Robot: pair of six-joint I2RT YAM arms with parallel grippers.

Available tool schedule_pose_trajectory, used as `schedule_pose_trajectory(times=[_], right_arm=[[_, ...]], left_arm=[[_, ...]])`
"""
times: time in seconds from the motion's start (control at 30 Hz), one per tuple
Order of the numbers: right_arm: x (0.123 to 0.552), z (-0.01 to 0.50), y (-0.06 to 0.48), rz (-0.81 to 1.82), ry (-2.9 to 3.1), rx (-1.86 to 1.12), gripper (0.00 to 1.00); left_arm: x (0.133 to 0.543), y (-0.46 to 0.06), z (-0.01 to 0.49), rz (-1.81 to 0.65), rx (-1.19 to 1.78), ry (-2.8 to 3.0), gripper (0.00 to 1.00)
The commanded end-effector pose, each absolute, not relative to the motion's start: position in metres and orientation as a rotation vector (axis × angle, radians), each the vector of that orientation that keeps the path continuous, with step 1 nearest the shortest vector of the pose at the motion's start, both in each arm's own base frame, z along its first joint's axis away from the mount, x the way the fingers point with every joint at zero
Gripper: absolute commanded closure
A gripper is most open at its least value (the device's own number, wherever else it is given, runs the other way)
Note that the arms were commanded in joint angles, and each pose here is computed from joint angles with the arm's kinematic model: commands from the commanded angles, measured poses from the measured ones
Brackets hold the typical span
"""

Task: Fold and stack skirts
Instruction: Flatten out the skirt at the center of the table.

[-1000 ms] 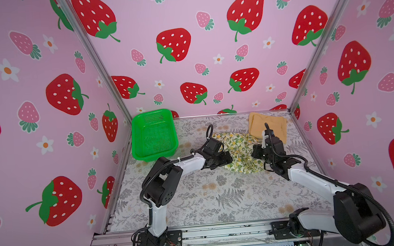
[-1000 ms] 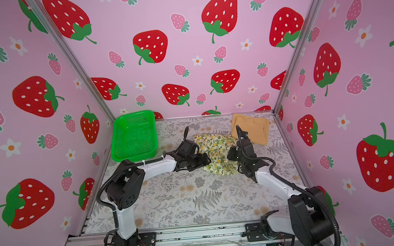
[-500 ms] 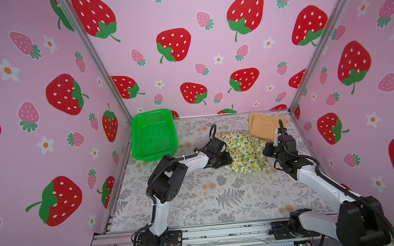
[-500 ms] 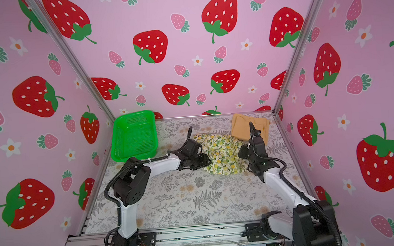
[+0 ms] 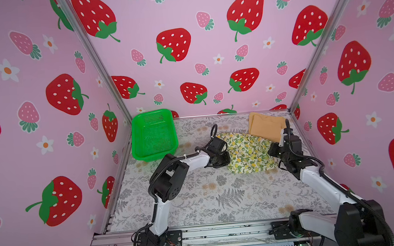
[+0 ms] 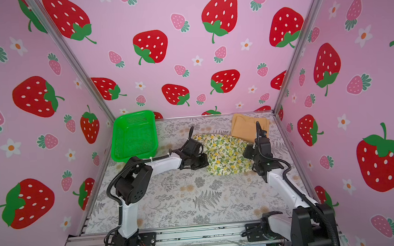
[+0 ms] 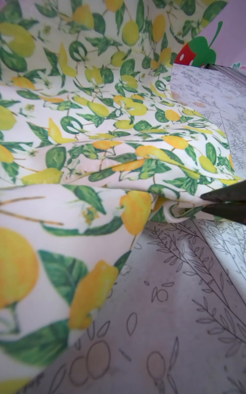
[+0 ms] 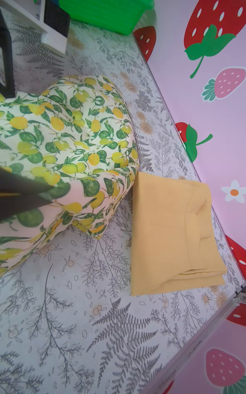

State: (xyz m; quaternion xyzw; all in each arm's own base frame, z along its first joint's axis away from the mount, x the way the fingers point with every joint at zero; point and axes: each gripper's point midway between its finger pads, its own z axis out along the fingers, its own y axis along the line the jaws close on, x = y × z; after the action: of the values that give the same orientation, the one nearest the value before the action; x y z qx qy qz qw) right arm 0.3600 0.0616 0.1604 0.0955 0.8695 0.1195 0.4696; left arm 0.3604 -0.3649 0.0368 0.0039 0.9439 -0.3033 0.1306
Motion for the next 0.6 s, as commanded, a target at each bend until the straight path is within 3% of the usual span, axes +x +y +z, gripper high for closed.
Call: schedule_pose_trajectory(times=[0.0, 0.57], right_arm=[[0.359, 0.153, 0.052, 0.264, 2.144, 0.238, 0.97], [0.348, 0.120, 0.057, 0.353, 2.196, 0.262, 0.97]], left_arm=[[0.361, -0.362, 0.060, -0.899, 0.015, 2.711, 1.00], [0.349, -0.268, 0.148, -0.822, -0.088, 2.562, 1.00]])
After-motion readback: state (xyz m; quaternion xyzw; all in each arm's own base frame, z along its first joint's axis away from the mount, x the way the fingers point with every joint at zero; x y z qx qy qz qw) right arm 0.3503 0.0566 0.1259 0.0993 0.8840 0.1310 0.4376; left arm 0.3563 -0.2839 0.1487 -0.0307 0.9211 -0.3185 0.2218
